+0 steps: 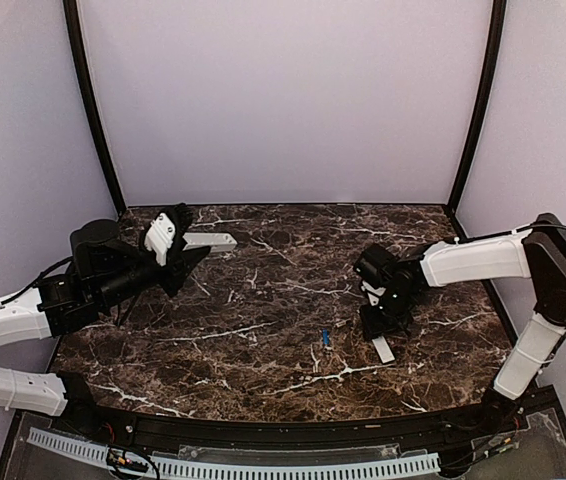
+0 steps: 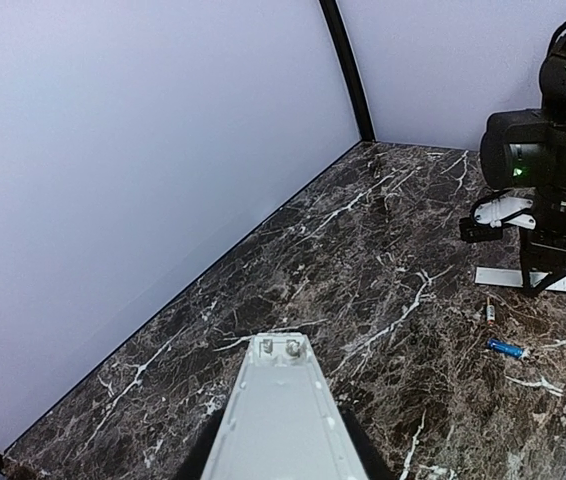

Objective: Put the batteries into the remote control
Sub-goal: Place the battery cover at the center of the board, then pass from the left arm to the right

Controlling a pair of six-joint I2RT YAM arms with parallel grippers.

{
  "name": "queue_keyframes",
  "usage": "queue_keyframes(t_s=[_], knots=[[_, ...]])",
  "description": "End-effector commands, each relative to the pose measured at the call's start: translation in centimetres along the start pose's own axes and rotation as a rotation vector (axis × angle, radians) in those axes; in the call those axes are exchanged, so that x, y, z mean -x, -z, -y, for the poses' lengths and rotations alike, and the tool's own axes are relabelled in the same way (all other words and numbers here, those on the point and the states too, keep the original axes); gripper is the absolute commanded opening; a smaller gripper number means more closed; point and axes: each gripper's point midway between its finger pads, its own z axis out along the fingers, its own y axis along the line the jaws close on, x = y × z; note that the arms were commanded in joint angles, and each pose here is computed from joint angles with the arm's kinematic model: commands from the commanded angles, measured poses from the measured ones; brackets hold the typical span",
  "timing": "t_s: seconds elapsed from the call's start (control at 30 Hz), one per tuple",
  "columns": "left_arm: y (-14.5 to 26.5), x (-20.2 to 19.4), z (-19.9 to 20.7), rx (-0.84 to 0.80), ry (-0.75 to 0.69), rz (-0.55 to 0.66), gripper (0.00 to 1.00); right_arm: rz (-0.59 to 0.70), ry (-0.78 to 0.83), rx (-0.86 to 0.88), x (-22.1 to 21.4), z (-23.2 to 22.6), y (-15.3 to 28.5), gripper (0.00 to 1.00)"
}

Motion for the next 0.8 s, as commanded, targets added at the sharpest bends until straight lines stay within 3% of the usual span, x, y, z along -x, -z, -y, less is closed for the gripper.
queue_keyframes(t_s=[0.0,0.13,0.23,0.33,0.47,0.6,0.77], knots=[[0.6,0.8,0.7,-0.05,0.016,0.039,0.0,0.003,0.052,0.022,0.0,-0.6,1.6,0.46],[1.5,2.1,3.1,-0.195,0.007,0.116,0.0,0.207,0.274,0.087,3.1,-4.1,6.5,0.46],[2.4,2.8,5.0,-0.309,-0.002,0.169,0.0,0.47,0.619,0.217,4.3,-10.3,12.4,0.47],[3.7,3.6,7.3,-0.458,-0.006,0.224,0.0,0.706,0.955,0.382,2.8,-16.0,17.5,0.51],[5.0,4.1,9.4,-0.598,0.007,0.263,0.0,0.944,1.124,0.487,2.9,-19.3,22.0,0.61],[5.7,4.1,10.5,-0.676,0.016,0.275,0.0,1.008,1.2,0.488,3.9,-21.5,23.2,0.64],[5.8,4.2,10.9,-0.71,0.025,0.277,0.0,0.963,1.305,0.459,4.2,-24.2,21.0,0.65]])
